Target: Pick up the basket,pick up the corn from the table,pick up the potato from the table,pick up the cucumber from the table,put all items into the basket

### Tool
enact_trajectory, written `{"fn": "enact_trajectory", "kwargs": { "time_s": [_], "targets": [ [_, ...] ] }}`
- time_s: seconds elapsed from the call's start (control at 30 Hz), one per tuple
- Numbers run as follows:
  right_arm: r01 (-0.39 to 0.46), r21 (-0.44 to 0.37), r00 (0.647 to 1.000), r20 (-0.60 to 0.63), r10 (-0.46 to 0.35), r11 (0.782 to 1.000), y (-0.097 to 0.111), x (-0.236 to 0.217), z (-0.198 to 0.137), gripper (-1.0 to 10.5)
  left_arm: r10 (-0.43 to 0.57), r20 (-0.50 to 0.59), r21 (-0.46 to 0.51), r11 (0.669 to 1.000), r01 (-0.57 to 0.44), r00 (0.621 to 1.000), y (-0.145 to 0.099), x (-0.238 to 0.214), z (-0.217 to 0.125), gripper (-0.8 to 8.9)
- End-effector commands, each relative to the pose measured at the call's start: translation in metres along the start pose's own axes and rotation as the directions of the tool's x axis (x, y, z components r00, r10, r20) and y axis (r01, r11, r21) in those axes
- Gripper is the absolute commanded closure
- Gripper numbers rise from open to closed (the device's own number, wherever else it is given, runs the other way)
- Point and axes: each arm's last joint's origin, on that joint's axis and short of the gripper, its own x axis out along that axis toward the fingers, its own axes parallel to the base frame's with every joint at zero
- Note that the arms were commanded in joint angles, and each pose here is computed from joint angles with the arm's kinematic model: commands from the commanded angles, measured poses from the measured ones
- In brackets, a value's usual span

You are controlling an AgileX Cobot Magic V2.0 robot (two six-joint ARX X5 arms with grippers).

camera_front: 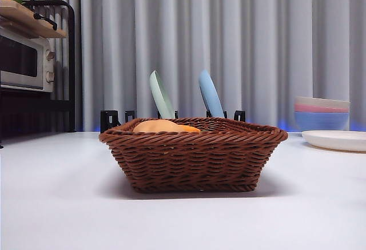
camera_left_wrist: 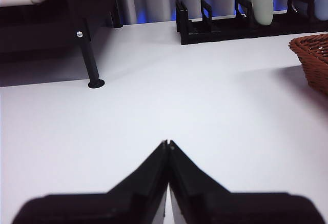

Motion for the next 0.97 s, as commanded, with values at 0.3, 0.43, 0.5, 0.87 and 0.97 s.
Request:
{"fn": "enact_trajectory", "kwargs": {
  "time_s": [0.3, 0.43, 0.5, 0.87, 0.97],
  "targets": [
    [0.004, -0.056, 1.0, 0.005, -0.004, 0.998, 0.0, -0.001, -0.001, 9.6, 0.002, -0.01, -0.006, 1.0, -0.002, 1.0, 0.0, 0.001, -0.004, 8.17],
    [0.018, -0.192, 0.997, 0.076, -0.003, 0.981, -0.001, -0.006, 0.0, 9.6, 0.002, -0.01, -0.006, 1.0, -0.002, 1.0, 0.0, 0.001, -0.004, 8.17],
    [0.049, -0.242, 0.989, 0.146, -0.014, 0.969, -0.003, -0.004, -0.002, 9.6, 0.002, -0.01, -0.006, 1.0, -0.002, 1.0, 0.0, 0.001, -0.004, 8.16],
    [0.125, -0.186, 0.97, 0.228, -0.081, 0.975, -0.031, 0.028, -0.084, 9.6, 0.002, -0.01, -0.006, 1.0, -0.002, 1.0, 0.0, 0.001, -0.004, 8.17],
    [0.118, -0.152, 0.976, 0.201, -0.086, 0.981, -0.035, 0.036, -0.109, 9.6, 0.002, -0.01, -0.006, 1.0, -0.002, 1.0, 0.0, 0.001, -0.004, 8.17]
  ]
}}
